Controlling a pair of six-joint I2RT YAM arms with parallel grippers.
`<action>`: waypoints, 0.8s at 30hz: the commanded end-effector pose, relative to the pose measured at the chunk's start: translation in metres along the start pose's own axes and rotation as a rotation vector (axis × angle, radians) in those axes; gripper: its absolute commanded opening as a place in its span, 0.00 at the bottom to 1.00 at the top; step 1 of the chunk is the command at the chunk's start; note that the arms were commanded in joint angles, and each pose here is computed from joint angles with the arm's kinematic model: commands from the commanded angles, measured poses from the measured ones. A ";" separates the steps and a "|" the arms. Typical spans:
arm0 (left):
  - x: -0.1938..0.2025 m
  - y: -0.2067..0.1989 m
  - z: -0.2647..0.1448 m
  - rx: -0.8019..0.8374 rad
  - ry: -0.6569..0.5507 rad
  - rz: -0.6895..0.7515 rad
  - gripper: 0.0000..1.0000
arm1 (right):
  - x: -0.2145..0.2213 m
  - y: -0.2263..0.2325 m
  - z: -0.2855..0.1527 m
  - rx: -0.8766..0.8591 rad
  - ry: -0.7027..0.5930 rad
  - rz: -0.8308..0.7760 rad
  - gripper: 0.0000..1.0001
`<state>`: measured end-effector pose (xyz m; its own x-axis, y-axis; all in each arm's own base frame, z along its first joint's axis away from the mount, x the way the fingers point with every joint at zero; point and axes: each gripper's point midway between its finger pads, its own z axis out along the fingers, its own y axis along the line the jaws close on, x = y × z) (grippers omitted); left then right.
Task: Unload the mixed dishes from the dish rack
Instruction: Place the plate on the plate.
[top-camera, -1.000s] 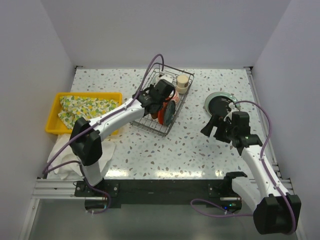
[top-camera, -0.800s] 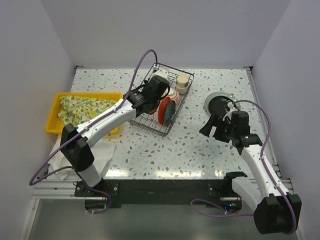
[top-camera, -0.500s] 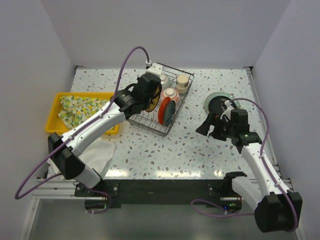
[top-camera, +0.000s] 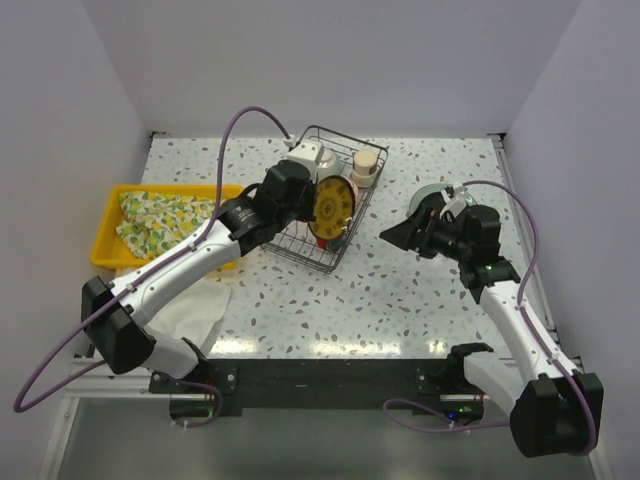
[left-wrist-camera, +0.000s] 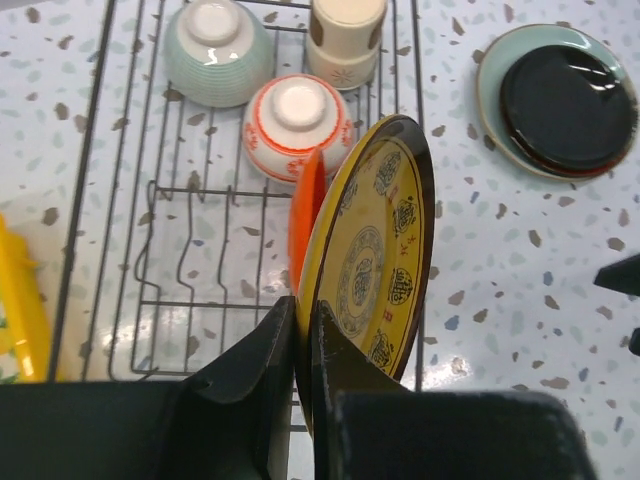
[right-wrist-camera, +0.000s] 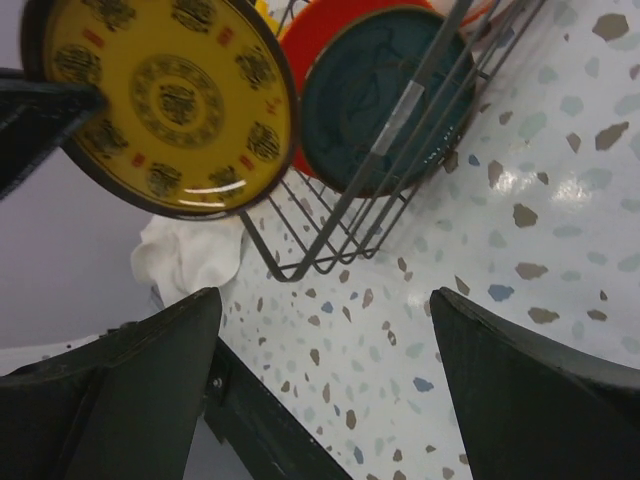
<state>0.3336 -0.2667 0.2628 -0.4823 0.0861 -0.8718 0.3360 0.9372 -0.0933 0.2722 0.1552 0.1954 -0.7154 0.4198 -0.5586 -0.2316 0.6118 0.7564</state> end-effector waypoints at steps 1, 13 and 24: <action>-0.029 -0.037 -0.010 0.207 -0.134 -0.188 0.00 | -0.017 0.029 0.003 -0.133 -0.053 -0.016 0.89; -0.018 -0.073 -0.016 0.409 -0.123 -0.339 0.00 | -0.010 0.024 0.009 -0.173 -0.054 -0.008 0.80; -0.009 -0.090 -0.019 0.518 -0.093 -0.443 0.00 | -0.006 0.024 0.012 -0.204 -0.052 0.008 0.45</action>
<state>0.2945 -0.3343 0.2440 -0.6367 -0.2147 -0.7406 0.4218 0.7070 -0.5676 0.2806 0.1691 0.2009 -0.6967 0.4687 -0.5431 -0.2973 0.5004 0.8132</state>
